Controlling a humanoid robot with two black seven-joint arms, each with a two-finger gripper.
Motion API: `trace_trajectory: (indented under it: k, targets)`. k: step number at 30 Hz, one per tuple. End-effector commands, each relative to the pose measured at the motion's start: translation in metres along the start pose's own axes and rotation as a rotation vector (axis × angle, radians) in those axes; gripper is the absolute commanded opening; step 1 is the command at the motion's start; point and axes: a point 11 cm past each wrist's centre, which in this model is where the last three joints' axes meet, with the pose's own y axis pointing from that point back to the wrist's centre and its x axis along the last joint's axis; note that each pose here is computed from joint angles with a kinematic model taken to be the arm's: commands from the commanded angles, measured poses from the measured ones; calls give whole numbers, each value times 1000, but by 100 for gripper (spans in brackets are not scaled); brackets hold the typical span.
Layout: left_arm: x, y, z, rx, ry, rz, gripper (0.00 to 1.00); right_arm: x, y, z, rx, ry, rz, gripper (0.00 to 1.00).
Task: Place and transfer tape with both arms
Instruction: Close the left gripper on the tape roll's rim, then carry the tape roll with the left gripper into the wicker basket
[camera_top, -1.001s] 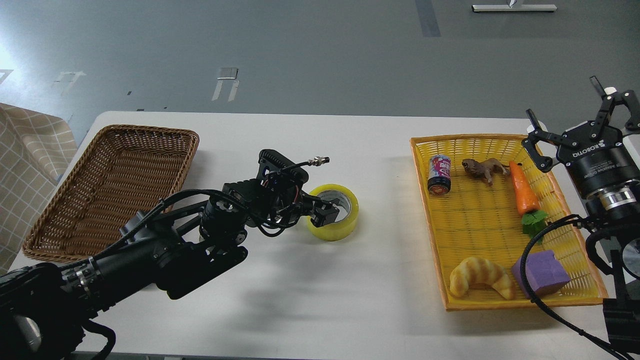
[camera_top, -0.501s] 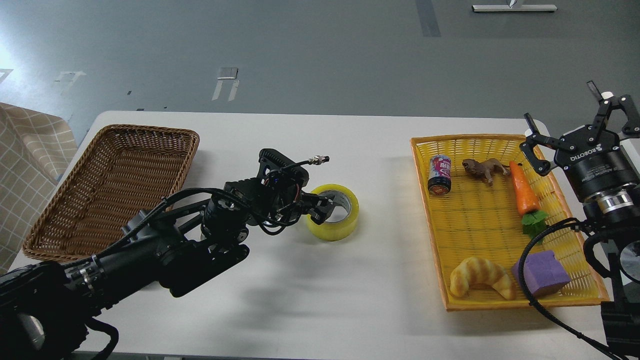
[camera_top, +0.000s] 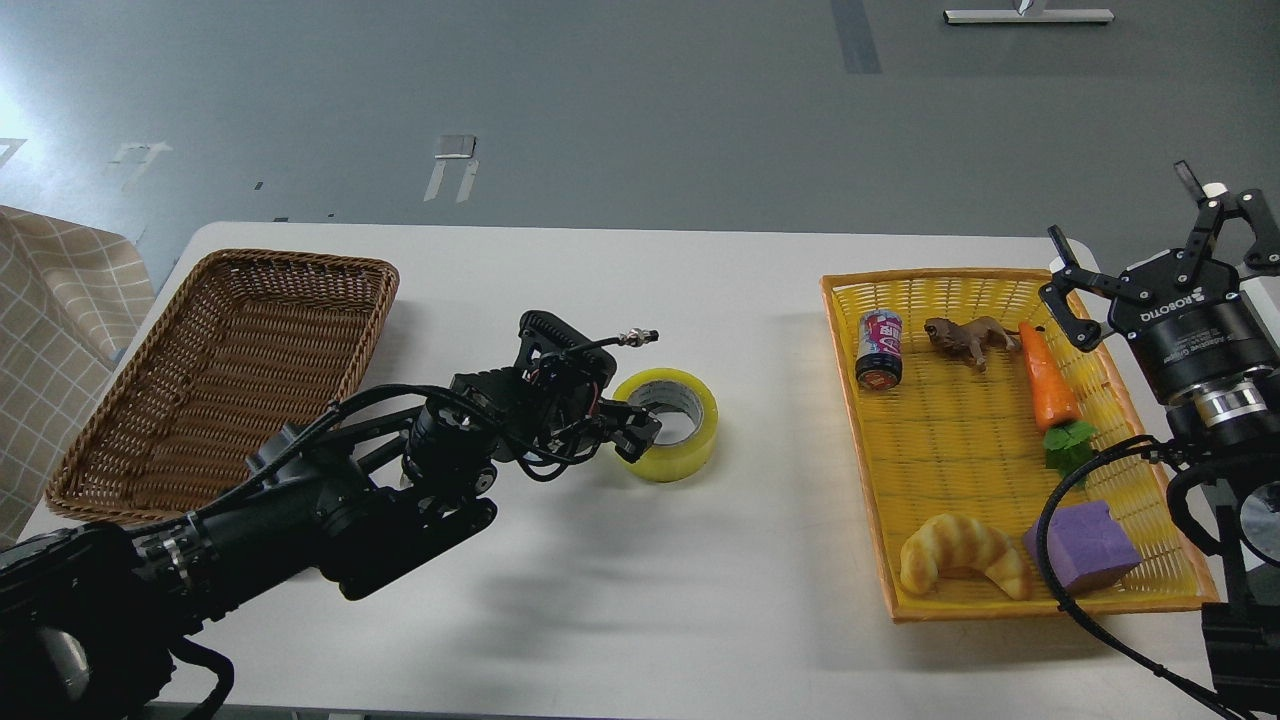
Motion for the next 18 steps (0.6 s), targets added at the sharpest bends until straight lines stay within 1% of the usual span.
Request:
trace_trajectory:
  k: [1,2,3,4,5,10,15,18]
  targets:
    - [-2,0,0,1,3,-5,64,0,0,0,0,0,1,99]
    - [-2,-1,0,0,2,-3,51,1,1,0,-1,0,2,99]
    - [-1,-1,1,-1,2,-2,31,1,1,1,0,-3,2,99]
    - [-1,-1,1,0,2,-3,21,1,1,0,-1,0,2,99]
    - [-1,-1,1,-3,2,-4,0,1,1,1,-1,-2,2,99]
    - [-3,-1,3,-15,5,-7,0,1,1,1,-1,-2,3,99]
    - [7,1,2,-14,-4,15,0,0,1,1,-1,-3,2,99]
    - [23,10,-4,-22,-5,46,0,-1,0,3,1,-11,-1,99]
